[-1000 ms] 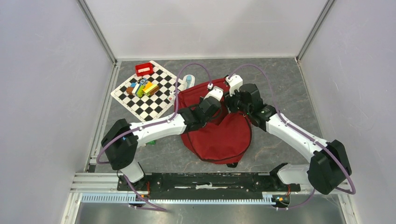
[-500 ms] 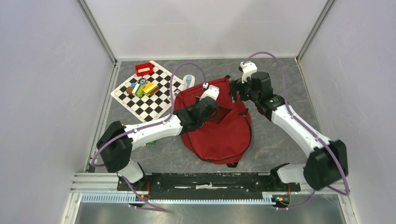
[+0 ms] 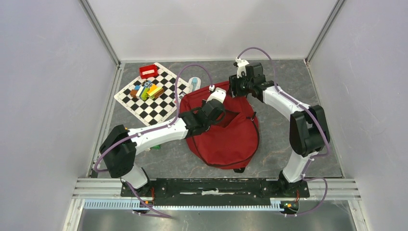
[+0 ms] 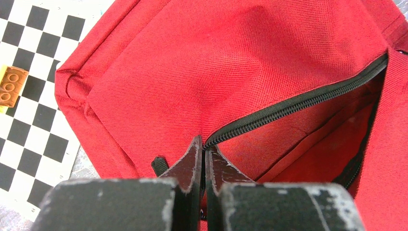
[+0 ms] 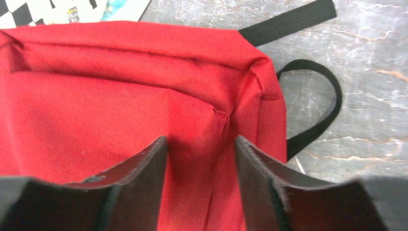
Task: Pack the student bag
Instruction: Adjust the student bag at the center of the board.
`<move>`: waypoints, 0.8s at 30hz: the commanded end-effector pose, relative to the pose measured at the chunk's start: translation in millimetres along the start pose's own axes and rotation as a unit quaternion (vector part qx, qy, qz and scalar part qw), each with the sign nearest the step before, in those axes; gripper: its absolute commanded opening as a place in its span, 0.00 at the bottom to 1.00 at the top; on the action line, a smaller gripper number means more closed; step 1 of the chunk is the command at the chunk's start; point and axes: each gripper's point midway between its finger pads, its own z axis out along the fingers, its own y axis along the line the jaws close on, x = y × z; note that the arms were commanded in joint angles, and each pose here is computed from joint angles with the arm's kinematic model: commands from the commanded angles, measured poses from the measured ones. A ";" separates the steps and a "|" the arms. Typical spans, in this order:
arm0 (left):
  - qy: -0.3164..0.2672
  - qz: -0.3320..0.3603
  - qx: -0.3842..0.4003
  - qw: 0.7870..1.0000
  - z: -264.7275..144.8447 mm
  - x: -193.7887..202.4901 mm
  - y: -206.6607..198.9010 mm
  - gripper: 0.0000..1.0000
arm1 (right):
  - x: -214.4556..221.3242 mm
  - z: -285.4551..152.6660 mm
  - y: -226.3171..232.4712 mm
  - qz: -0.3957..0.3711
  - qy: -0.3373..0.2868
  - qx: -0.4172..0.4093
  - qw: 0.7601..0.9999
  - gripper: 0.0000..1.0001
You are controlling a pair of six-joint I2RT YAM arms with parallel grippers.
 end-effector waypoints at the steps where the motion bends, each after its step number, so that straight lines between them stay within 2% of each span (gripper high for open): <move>1: -0.041 -0.025 0.015 0.999 -11.6 -41.8 -2.8 0.02 | -31.6 1.3 10.6 0.012 -0.034 -0.041 0.999 0.45; 3: -0.050 -0.025 0.020 0.998 -13.7 -51.6 -4.5 0.02 | -35.2 0.2 8.8 0.012 -0.037 -0.041 0.998 0.18; 5: -0.058 -0.026 0.025 0.998 -16.3 -63.2 -6.6 0.02 | -41.4 -6.0 6.7 0.012 -0.045 -0.041 0.998 0.00; 8: -0.079 -0.027 0.039 0.996 -24.2 -86.2 -12.0 0.02 | -58.1 -30.6 -2.8 0.005 -0.078 -0.011 0.997 0.00; 11: -0.108 -0.014 0.059 0.992 -38.0 -115.4 -23.8 0.02 | -74.1 -71.5 -21.0 -0.009 -0.125 0.064 0.990 0.00; 15: -0.140 0.014 0.110 0.984 -58.0 -151.5 -52.7 0.02 | -88.6 -149.1 -48.6 -0.014 -0.200 0.190 0.961 0.00; 20: -0.163 0.028 0.163 0.973 -59.6 -173.8 -84.7 0.02 | -63.8 -209.9 -79.6 0.001 -0.220 0.308 0.926 0.00; 24: -0.145 0.059 0.194 0.968 -32.2 -163.5 -117.5 0.02 | -23.2 -214.5 -99.2 0.030 -0.191 0.354 0.915 0.00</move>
